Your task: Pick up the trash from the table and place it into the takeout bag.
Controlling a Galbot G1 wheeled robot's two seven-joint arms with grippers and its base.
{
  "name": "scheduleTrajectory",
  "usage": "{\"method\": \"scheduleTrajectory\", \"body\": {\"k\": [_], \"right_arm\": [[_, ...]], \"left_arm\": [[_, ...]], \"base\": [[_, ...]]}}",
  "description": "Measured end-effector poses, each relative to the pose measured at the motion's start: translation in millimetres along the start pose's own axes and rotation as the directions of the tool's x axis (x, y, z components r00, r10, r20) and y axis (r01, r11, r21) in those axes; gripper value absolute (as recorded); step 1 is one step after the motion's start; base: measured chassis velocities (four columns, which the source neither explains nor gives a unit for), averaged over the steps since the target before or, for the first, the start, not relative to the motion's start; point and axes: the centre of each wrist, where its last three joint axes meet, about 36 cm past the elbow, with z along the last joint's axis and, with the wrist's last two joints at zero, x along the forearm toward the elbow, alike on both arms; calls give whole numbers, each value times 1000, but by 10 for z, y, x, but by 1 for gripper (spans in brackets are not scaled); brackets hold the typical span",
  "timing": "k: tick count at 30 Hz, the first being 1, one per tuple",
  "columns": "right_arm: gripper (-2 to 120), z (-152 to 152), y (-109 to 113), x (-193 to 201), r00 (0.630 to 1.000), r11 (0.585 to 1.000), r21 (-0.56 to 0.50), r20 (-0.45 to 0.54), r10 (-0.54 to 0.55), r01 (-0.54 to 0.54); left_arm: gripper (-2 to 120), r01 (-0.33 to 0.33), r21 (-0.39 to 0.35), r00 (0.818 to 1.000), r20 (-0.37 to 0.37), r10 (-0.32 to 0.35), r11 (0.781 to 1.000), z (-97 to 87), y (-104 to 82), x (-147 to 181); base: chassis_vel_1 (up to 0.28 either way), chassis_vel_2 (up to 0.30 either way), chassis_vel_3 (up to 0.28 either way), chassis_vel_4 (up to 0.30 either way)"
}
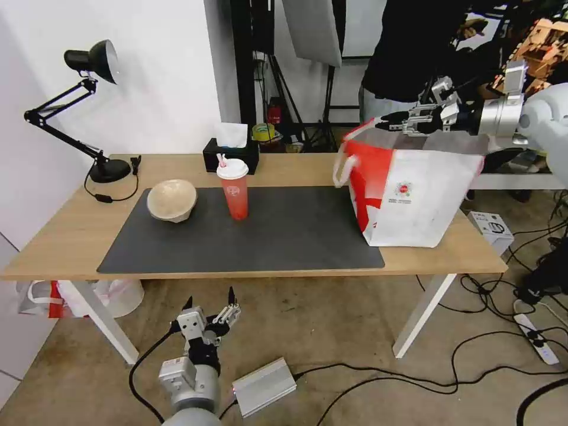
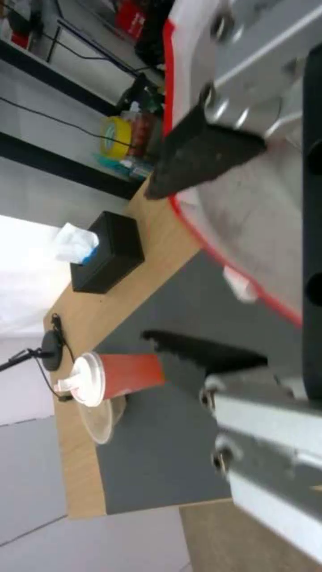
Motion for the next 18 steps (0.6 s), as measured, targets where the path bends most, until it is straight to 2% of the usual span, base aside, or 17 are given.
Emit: {"method": "scheduleTrajectory", "body": {"k": [1,6,7,10,18], "right_arm": [[65,0,0,0,1000,1000,0,0,0,0],[86,-9,7,13,1000,1000,3,0,-1,1],[86,-9,7,13,1000,1000,3,0,-1,1],[97,-4,17,33,1000,1000,5,-2,1,-1],[100,-103,104,73,998,999,20,51,29,-30]], "left_arm": [[100,0,0,1000,0,0,1000,0,0,0],[100,-2,1,1000,3,2,1000,-17,-6,16],[100,-2,1,1000,3,2,1000,-17,-6,16],[100,-2,2,1000,3,2,1000,-23,-5,31],[100,5,2,1000,10,-5,1000,-58,15,53]], "base": [[0,0,0,0],[0,0,0,0],[0,0,0,0],[0,0,0,0],[0,0,0,0]]}}
